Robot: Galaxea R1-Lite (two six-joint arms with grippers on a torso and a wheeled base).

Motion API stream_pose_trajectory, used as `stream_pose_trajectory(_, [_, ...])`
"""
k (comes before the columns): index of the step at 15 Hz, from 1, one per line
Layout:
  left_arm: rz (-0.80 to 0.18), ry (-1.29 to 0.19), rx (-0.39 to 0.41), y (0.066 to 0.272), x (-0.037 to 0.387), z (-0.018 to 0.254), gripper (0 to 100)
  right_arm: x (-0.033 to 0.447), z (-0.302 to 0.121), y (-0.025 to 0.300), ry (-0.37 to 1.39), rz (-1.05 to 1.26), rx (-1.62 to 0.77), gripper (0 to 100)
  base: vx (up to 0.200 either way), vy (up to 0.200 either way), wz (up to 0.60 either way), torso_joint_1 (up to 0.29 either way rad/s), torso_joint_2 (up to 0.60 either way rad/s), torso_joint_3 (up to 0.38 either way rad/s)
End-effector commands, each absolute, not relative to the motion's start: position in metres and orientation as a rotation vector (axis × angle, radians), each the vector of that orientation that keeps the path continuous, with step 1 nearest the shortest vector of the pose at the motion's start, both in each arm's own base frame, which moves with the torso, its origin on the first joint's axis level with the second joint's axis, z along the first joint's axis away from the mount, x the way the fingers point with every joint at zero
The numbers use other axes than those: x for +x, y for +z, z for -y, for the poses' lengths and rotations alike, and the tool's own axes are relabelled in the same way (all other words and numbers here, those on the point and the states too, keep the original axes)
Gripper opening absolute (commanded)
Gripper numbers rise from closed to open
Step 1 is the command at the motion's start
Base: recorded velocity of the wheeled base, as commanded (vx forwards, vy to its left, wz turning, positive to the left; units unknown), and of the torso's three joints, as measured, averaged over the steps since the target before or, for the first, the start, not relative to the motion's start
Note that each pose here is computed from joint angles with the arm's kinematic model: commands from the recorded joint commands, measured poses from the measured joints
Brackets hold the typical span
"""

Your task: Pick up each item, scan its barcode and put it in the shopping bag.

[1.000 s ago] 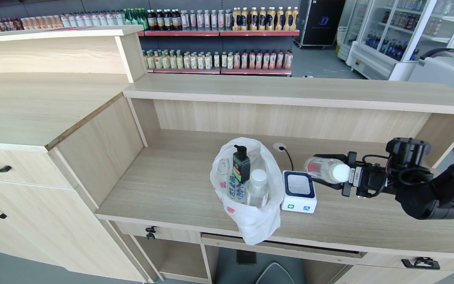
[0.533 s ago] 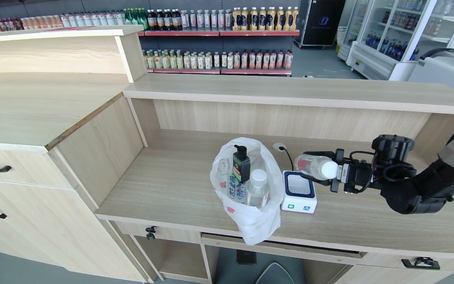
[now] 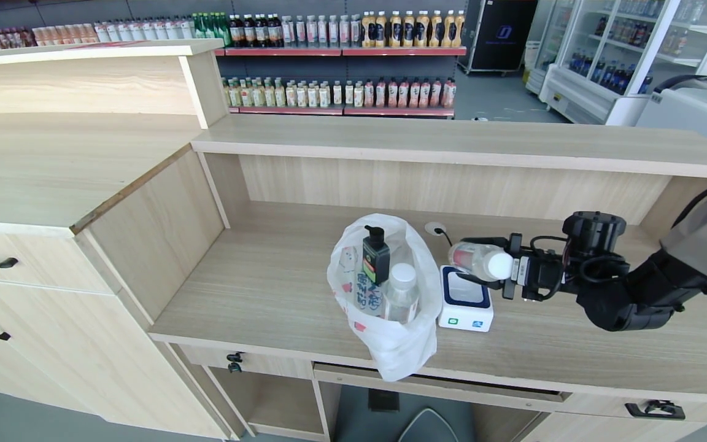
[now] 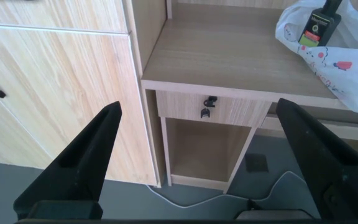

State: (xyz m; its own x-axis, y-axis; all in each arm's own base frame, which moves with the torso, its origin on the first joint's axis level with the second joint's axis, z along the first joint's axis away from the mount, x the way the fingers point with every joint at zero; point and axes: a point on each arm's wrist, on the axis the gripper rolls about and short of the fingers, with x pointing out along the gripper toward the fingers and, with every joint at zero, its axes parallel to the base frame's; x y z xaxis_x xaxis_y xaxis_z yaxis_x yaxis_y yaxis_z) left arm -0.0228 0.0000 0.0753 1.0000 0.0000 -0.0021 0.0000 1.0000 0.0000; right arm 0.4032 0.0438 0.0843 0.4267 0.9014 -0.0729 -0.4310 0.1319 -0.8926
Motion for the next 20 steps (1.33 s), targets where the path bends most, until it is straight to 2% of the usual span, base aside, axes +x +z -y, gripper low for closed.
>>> stream_pose_trajectory(1, [-0.003,0.000,0.000,0.075,-0.023,0.000,100,0.405,-0.045,0.081,1.050,0.563,-1.021,0,0.000,0.000,0.00,0.000,0.00,0.000])
stream_pose_trajectory(16, [-0.002,0.000,0.000,0.075,-0.023,0.000,100,0.411,-0.049,0.073,1.061,0.559,-1.013,0,0.000,0.000,0.00,0.000,0.00,0.000])
stream_pose_trajectory(18, [-0.002,0.000,0.000,0.075,-0.023,0.000,100,0.411,-0.048,0.080,1.053,0.566,-1.008,0,0.000,0.000,0.00,0.000,0.00,0.000])
stream_pose_trajectory(20, [-0.002,0.000,0.000,0.075,-0.023,0.000,100,0.406,-0.045,0.106,1.031,0.566,-0.970,0,0.000,0.000,0.00,0.000,0.00,0.000])
